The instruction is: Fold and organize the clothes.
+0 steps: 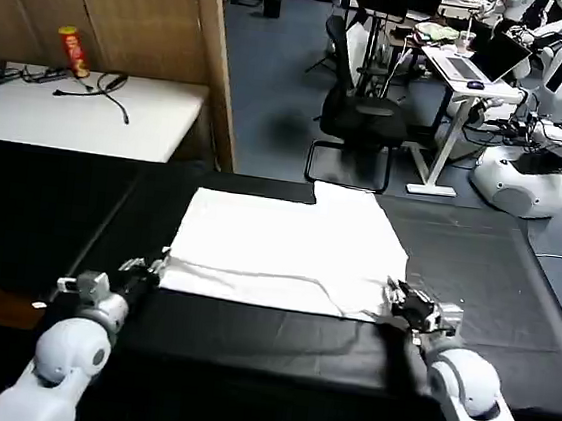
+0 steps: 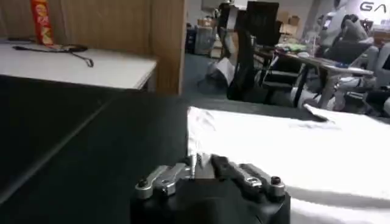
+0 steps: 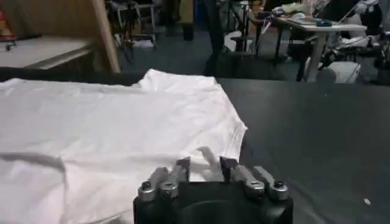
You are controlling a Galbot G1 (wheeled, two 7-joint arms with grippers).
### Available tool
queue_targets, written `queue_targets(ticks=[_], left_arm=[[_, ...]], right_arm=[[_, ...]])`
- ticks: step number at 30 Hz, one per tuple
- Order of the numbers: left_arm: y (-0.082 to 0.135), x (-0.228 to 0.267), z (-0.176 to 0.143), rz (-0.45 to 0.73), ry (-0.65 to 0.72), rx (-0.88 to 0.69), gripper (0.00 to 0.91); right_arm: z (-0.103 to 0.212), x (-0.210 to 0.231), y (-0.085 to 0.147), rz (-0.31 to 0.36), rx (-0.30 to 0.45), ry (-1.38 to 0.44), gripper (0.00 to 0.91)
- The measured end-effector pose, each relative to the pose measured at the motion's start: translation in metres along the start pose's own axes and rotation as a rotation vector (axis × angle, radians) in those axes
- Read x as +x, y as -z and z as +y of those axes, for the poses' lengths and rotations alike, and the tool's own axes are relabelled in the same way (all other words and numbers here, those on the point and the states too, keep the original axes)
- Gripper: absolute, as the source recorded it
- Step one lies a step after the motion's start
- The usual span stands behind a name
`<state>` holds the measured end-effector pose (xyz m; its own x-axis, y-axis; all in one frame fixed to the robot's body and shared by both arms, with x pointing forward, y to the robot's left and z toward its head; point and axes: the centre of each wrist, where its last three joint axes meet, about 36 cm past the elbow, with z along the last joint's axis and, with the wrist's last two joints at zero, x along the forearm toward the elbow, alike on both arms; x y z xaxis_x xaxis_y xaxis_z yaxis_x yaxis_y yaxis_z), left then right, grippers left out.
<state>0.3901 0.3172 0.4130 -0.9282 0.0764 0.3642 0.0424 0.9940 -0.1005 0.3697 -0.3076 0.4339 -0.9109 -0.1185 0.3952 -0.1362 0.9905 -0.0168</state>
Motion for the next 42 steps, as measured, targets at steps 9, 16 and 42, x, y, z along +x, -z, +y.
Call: queue_targets(ticks=[9, 16, 42], left_arm=[[-0.015, 0.014, 0.001, 0.050, -0.032, 0.023, 0.029], [-0.021, 0.012, 0.004, 0.081, -0.048, 0.059, 0.000], [-0.023, 0.109, 0.002, 0.218, 0.010, -0.103, 0.878]], right_arm=[[0.003, 0.031, -0.038, 0.054, 0.012, -0.010, 0.312], [0.005, 0.031, -0.047, 0.068, 0.009, -0.012, 0.059], [0.033, 0.126, -0.022, 0.237, 0.037, -0.073, 0.878]])
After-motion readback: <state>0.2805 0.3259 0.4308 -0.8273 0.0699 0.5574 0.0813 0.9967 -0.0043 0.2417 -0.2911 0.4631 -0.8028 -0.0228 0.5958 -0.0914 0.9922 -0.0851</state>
